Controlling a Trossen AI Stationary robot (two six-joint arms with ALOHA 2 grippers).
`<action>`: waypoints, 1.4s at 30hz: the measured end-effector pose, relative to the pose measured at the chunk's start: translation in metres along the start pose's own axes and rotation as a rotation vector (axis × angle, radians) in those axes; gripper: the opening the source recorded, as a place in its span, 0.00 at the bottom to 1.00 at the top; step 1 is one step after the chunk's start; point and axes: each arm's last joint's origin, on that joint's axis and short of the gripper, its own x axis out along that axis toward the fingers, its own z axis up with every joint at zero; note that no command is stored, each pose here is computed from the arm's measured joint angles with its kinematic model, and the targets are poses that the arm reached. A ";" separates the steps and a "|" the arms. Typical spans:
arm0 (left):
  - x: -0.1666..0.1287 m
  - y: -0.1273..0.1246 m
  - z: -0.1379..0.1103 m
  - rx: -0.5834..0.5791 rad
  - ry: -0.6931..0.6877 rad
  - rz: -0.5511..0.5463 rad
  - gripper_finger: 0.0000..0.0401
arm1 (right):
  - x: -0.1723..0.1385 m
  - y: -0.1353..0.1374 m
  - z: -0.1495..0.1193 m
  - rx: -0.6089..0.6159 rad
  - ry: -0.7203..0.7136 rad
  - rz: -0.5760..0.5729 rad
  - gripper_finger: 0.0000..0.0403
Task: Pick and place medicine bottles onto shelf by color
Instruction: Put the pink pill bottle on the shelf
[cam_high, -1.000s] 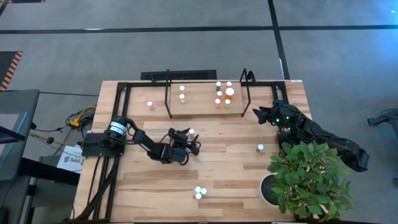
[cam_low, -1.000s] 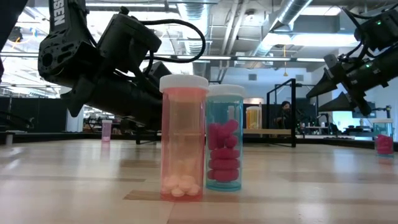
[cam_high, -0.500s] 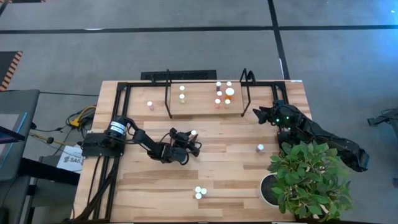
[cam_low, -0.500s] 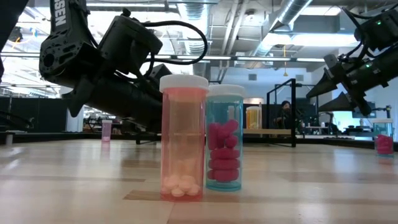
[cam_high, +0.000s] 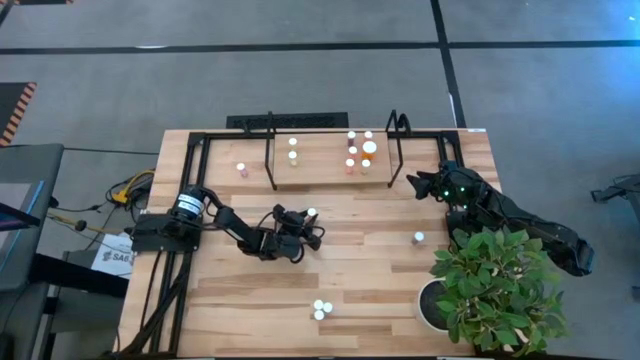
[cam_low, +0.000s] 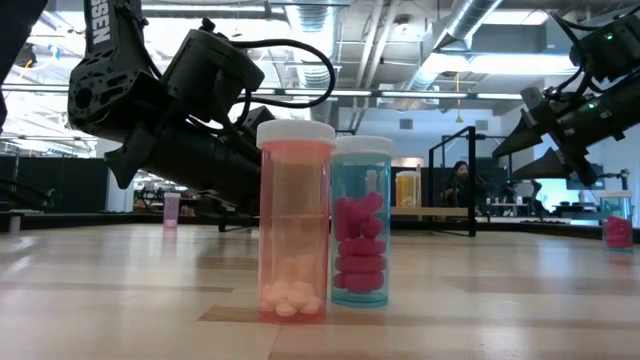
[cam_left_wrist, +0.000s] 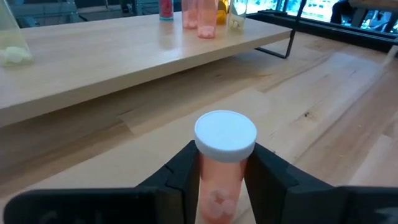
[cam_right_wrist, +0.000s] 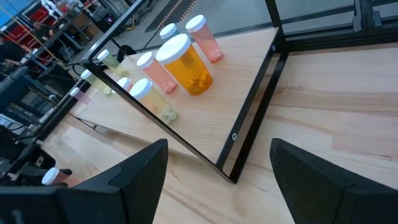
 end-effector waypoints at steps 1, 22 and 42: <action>0.000 0.000 0.000 0.000 0.000 0.000 0.22 | 0.000 0.000 0.000 0.000 0.000 0.000 0.76; 0.020 -0.004 0.055 0.047 -0.085 -0.039 0.22 | 0.000 0.000 0.000 0.000 0.000 0.000 0.76; 0.078 0.049 0.084 -0.077 -0.069 0.050 0.22 | 0.000 0.000 0.000 0.000 0.000 0.001 0.76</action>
